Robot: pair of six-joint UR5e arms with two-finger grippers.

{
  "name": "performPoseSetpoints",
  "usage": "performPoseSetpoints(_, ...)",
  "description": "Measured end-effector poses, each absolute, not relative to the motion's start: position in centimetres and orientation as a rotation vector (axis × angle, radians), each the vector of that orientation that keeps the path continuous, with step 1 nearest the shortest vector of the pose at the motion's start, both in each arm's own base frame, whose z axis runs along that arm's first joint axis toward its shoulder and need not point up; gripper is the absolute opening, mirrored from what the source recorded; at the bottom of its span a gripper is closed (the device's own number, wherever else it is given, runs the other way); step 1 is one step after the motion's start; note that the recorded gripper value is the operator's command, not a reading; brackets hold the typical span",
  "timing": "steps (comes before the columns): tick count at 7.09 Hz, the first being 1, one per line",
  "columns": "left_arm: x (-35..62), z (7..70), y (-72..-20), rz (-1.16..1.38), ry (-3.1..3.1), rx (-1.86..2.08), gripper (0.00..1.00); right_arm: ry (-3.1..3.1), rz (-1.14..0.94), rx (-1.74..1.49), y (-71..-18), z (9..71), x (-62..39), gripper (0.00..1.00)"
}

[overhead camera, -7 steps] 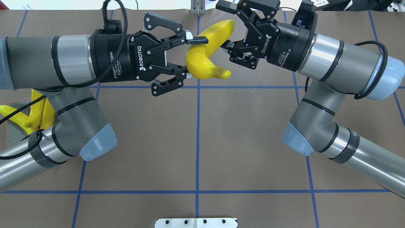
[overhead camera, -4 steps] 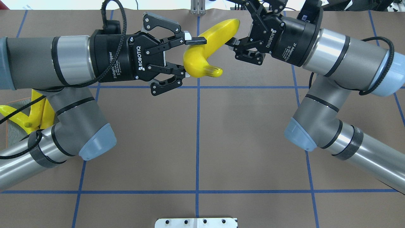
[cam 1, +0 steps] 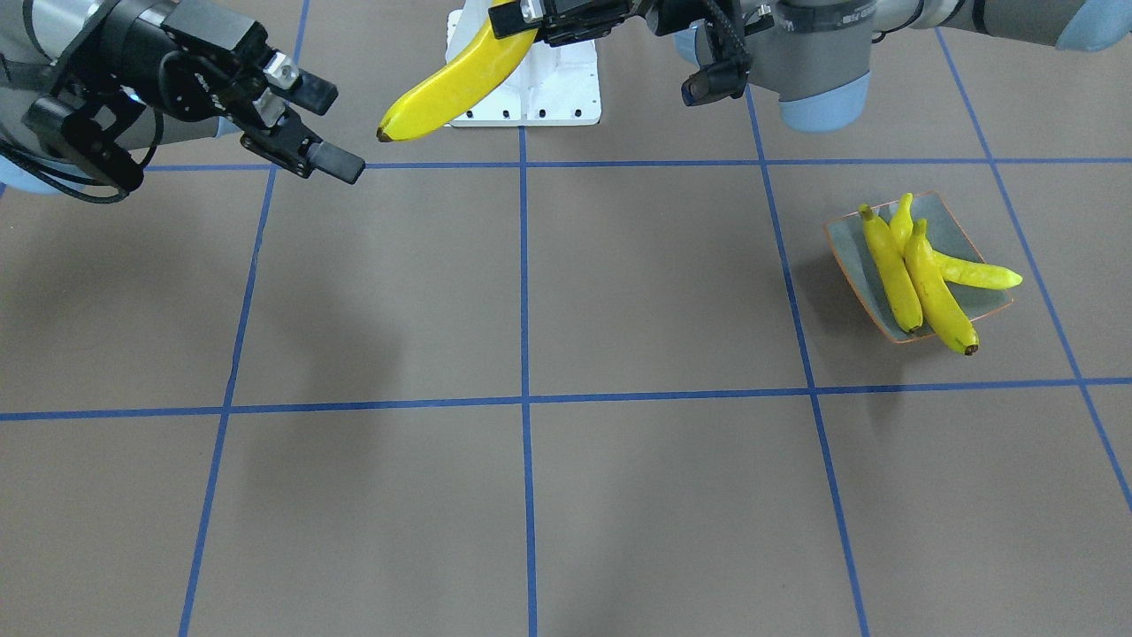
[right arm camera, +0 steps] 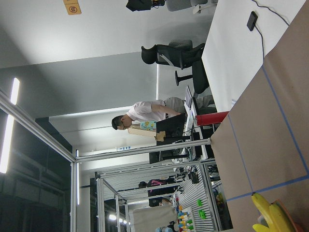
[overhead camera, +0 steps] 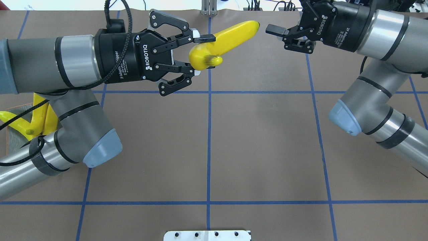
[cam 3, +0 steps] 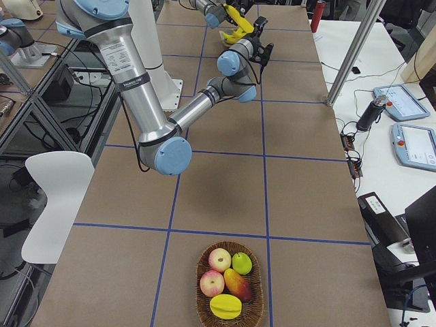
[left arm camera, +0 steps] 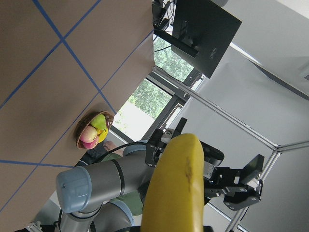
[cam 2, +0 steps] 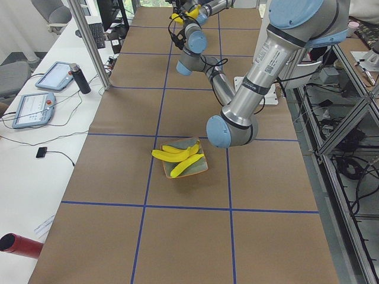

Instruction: Transfer all bananas from basket to plate

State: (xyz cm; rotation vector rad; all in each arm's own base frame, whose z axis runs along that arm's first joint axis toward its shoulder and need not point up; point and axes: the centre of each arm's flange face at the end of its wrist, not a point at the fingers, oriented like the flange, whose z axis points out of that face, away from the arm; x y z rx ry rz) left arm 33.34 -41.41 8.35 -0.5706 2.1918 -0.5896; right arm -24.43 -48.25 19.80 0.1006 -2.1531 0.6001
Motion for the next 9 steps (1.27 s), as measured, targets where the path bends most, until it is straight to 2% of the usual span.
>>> performPoseSetpoints(3,33.3,9.1,-41.5,-0.566,2.197,-0.502,0.00,-1.978,0.561,0.127,-52.5,24.0,-18.3,1.00)
performPoseSetpoints(6,33.4,14.5,-41.7,-0.362,2.104,-0.038,0.00,-1.656,0.527,0.234,-57.4,27.6,-10.5,1.00)
performPoseSetpoints(9,26.9,19.2,-47.2,-0.093,1.764,0.324,0.00,-1.397,0.544,0.273,-61.1,30.5,-5.2,0.99)
